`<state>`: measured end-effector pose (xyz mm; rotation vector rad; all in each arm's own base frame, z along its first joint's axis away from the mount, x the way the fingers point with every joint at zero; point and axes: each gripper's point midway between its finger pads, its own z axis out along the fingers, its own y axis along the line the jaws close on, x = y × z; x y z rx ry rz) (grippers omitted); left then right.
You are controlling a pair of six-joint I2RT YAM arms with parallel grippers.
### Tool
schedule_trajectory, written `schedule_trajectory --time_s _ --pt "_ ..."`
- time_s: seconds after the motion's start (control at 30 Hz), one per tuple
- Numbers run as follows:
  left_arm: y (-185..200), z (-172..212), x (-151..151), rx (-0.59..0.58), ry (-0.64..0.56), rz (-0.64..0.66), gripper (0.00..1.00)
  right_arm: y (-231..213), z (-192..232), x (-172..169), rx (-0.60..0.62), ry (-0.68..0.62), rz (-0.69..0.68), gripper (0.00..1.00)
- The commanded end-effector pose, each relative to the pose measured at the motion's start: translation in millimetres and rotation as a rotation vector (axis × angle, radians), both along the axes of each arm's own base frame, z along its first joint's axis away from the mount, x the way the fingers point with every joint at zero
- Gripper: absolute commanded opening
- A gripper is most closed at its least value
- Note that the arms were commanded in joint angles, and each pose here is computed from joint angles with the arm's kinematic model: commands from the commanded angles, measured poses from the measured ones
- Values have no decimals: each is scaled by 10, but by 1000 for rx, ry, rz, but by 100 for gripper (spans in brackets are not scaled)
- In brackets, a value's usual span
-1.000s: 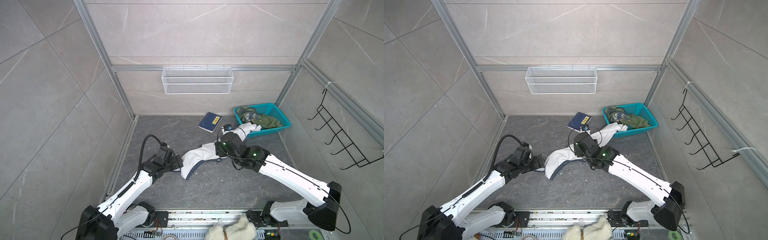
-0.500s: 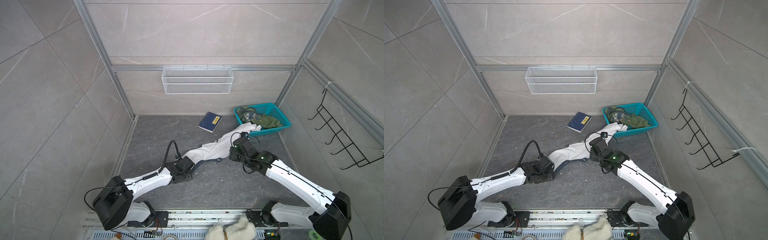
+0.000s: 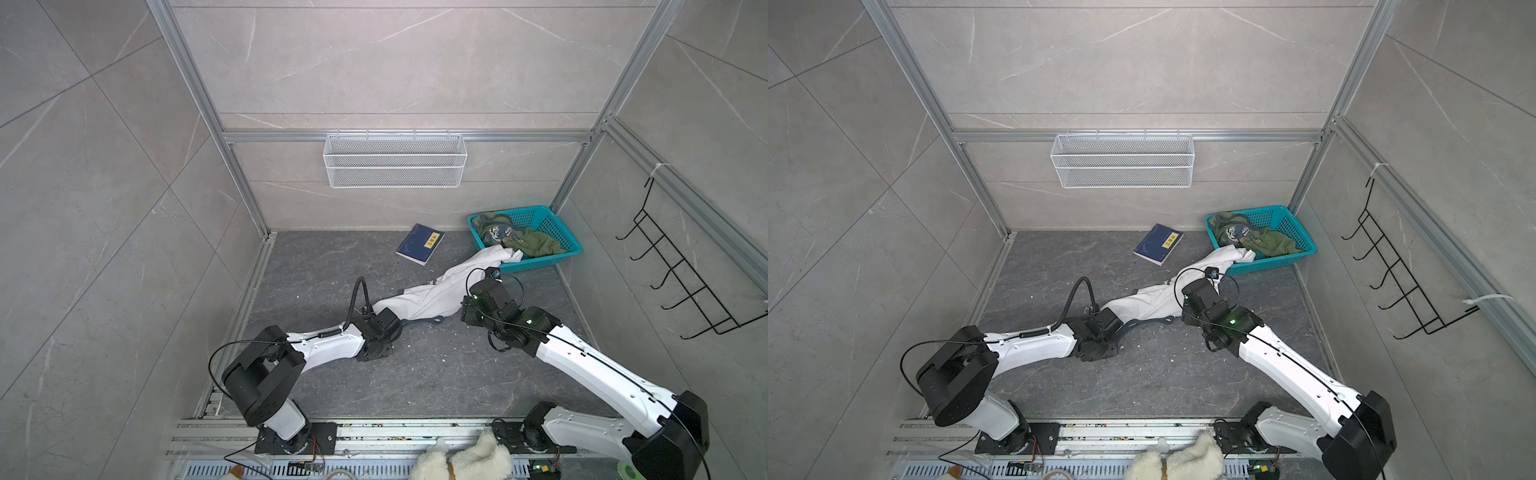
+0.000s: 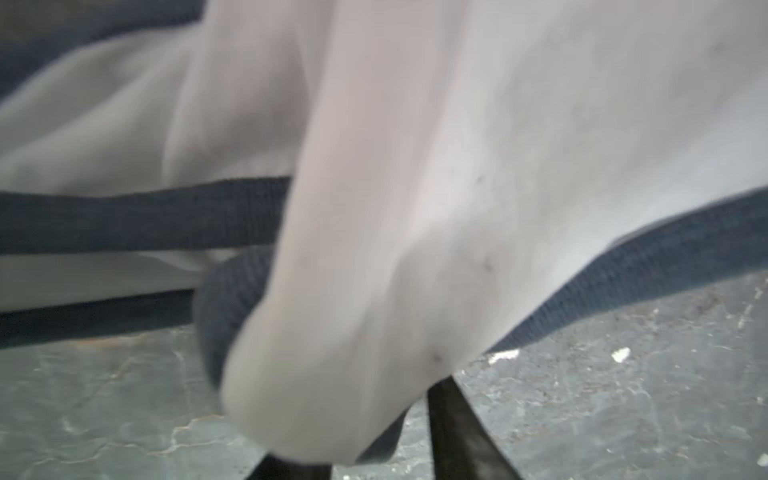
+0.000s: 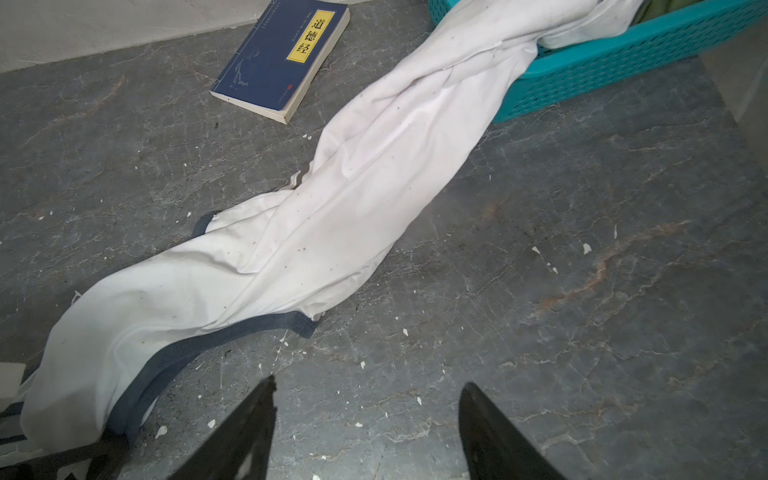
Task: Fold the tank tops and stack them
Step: 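Grasp the tank top's strap with the left gripper while the right holds the hem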
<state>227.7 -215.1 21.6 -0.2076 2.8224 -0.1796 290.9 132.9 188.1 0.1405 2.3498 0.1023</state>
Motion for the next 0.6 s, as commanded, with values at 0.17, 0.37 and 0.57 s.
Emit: schedule_trajectory --time_s 0.17,0.37,0.57 --pt "320 276 8 74 -104 22 5 -275 22 48 -43 -4 -113 72" --pt "1108 917 10 102 -331 160 0 -361 -12 136 23 16 -156 73" --pt "1753 1154 -124 97 -437 305 0 -288 -228 184 85 67 -169 72"
